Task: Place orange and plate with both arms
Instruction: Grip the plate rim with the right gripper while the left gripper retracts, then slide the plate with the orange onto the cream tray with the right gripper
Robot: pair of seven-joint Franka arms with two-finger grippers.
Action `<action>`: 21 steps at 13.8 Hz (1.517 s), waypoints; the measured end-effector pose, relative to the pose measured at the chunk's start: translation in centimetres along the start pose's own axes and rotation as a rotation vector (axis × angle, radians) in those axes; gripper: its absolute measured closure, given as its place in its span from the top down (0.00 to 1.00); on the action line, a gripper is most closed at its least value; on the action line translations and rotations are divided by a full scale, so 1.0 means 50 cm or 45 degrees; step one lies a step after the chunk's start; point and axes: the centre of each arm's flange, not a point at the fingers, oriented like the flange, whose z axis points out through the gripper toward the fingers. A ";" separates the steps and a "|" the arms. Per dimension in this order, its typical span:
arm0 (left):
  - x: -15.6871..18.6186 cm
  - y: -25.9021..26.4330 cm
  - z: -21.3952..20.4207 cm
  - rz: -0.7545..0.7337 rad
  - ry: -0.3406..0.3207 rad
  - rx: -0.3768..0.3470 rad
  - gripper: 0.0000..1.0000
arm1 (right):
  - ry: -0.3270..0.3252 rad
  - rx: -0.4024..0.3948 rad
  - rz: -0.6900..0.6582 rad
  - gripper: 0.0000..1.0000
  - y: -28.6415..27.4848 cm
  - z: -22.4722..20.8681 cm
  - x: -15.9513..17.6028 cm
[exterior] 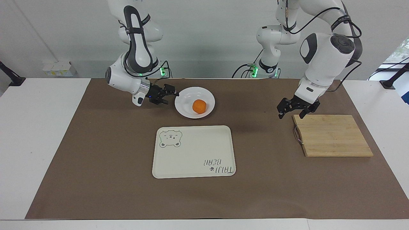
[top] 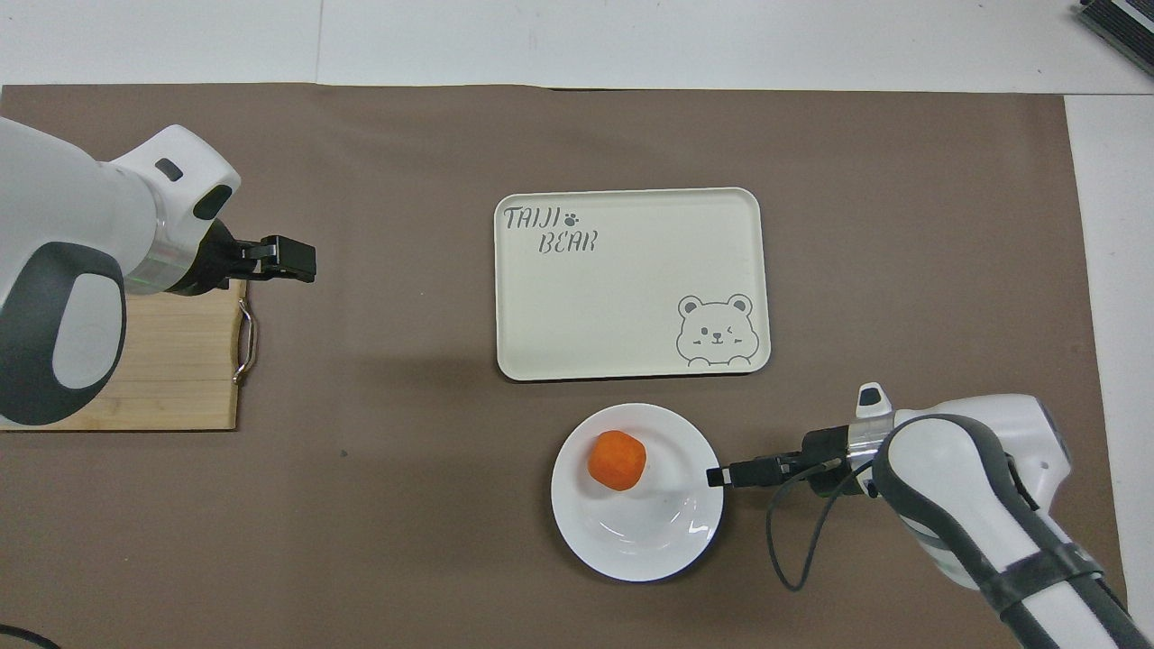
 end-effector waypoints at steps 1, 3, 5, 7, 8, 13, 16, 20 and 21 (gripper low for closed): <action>0.000 0.003 -0.001 0.004 0.002 0.002 1.00 | -0.002 0.012 0.021 1.00 0.009 0.021 -0.006; 0.000 0.002 -0.002 0.005 0.004 0.005 1.00 | 0.001 0.034 0.060 1.00 0.016 0.046 -0.011; 0.002 -0.004 -0.004 0.000 0.007 0.006 1.00 | 0.008 0.046 0.072 1.00 0.012 0.056 -0.011; 0.008 -0.016 -0.017 0.050 0.020 0.008 1.00 | 0.025 0.054 0.077 1.00 0.001 0.067 -0.010; 0.013 -0.038 -0.023 0.073 0.016 0.014 1.00 | 0.034 0.054 0.084 0.90 -0.003 0.076 -0.012; 0.020 -0.160 -0.094 0.111 -0.039 0.039 1.00 | 0.033 0.046 0.100 0.33 0.004 0.088 -0.021; 0.001 -0.173 -0.174 0.144 -0.085 0.080 1.00 | 0.031 0.044 0.099 0.05 0.006 0.089 -0.021; -0.018 -0.167 -0.220 0.190 -0.087 0.084 1.00 | 0.051 0.047 0.007 0.05 -0.009 0.080 -0.002; -0.018 -0.168 -0.220 0.190 -0.087 0.085 1.00 | 0.066 0.050 -0.019 0.05 -0.020 0.072 0.010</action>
